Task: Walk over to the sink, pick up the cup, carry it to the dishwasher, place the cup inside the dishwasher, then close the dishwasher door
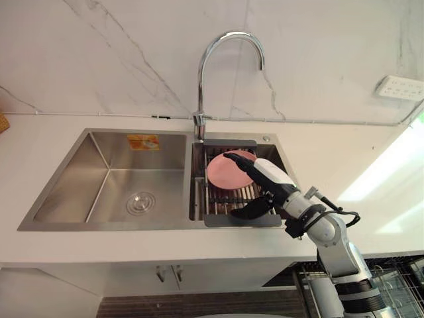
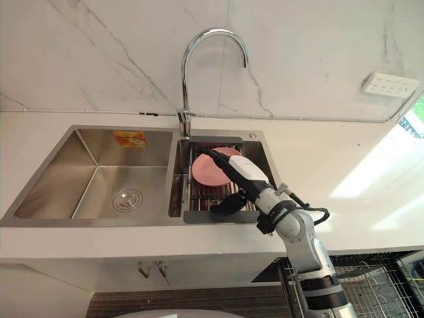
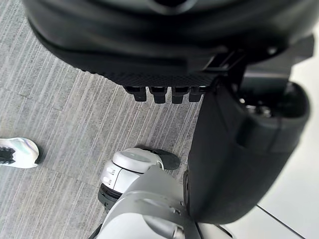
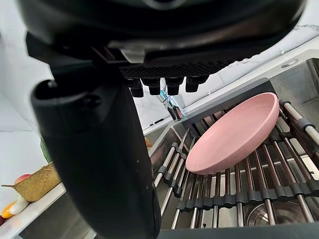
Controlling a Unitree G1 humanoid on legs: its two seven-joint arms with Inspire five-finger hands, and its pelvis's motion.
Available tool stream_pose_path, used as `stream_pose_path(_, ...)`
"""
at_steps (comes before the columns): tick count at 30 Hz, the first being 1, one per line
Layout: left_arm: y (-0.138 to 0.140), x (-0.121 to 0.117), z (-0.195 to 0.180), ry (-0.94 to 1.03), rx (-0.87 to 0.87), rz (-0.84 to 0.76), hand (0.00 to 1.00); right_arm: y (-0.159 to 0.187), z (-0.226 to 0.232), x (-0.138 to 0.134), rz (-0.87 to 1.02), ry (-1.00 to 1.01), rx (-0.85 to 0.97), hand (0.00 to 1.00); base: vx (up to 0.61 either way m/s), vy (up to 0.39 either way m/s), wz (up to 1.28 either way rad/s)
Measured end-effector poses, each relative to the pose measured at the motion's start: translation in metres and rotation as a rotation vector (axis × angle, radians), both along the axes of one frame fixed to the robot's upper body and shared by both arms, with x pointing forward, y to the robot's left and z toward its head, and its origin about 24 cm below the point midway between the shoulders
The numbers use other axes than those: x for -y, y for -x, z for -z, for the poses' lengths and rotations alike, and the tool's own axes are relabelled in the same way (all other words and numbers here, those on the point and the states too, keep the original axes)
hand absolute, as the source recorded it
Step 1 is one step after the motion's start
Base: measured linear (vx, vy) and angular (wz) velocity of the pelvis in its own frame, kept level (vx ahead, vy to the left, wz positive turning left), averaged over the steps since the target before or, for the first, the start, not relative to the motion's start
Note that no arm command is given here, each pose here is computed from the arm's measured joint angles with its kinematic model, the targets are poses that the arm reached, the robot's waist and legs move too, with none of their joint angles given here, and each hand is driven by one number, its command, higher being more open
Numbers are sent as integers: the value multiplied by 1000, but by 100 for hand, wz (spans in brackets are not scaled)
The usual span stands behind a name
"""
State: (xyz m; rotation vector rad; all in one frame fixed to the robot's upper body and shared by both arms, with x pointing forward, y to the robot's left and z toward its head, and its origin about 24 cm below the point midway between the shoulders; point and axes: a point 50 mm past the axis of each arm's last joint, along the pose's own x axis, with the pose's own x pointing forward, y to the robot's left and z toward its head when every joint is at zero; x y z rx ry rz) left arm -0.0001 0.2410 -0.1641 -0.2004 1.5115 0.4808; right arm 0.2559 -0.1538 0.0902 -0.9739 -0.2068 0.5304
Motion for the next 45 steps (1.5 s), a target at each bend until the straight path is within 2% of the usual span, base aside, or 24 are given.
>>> stream_pose_path(9,3,4,1,9,-29,1,100,-11,12,4,101,197,94,100,-1,-2,0)
stream_pose_path(21,1,11,2,7,-36,35,100,-25,25,18,252,327,209,100,-18,-16,9)
stream_pose_path(28,-2,15,3,5,-35,55,100,-35,36,28,317,378,216,100,-11,-10,8)
stream_pose_path(45,-7,19,4,-9,-8,43,100,-53,42,27,343,477,316,100,-32,-8,8)
